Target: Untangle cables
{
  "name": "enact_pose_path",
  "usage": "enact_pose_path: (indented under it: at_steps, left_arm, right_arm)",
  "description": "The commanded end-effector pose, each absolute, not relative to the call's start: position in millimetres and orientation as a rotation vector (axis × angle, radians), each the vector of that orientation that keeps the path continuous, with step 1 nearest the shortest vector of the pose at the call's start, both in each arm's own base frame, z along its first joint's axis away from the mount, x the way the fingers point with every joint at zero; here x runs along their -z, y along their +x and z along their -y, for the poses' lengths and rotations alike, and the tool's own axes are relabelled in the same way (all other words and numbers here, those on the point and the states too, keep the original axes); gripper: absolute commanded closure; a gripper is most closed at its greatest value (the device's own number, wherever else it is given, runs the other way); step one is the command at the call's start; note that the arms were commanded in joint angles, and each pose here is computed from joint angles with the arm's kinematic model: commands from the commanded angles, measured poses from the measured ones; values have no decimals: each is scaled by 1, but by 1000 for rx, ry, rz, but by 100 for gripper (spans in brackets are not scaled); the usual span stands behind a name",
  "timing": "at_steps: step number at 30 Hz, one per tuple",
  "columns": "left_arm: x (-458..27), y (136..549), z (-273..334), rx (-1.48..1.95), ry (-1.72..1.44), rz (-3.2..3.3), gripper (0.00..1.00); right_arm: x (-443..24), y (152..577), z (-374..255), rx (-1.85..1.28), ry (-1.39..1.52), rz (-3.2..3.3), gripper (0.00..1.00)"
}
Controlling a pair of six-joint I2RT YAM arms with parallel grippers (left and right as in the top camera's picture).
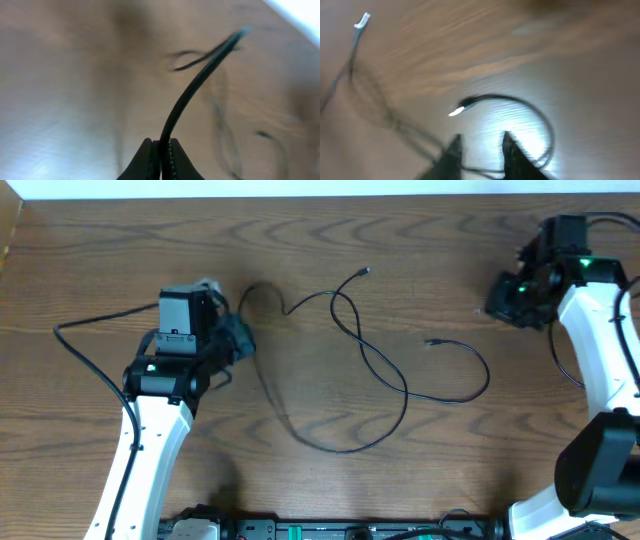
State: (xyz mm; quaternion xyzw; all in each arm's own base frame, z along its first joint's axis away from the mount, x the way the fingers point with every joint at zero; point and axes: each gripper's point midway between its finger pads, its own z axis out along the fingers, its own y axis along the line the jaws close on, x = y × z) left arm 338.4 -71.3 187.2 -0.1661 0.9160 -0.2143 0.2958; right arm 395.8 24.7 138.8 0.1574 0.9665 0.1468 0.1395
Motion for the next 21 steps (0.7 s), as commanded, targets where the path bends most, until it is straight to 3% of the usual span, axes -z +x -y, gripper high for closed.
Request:
enact_pose_path:
  at_steps: [1, 5, 9, 15, 21]
  left_arm:
    - [-220, 338, 110, 855, -252, -2367, 93]
    - [-192, 336, 74, 575, -404, -2445, 93]
    - [-157, 314, 33, 247, -543, -2580, 93]
    - [-139, 302, 31, 207, -566, -2671, 93]
    - [-137, 299, 31, 201, -569, -2687, 93]
  right_arm:
    - [-150, 383, -91, -734, 5, -2793, 59]
    - [-145, 365, -139, -705, -371, -2791, 42]
    - [-120, 369, -162, -419, -548, -2751, 37]
    - [-93, 383, -224, -329, -725, -2479, 27]
    - [-80, 388, -243, -266, -734, -2332, 23]
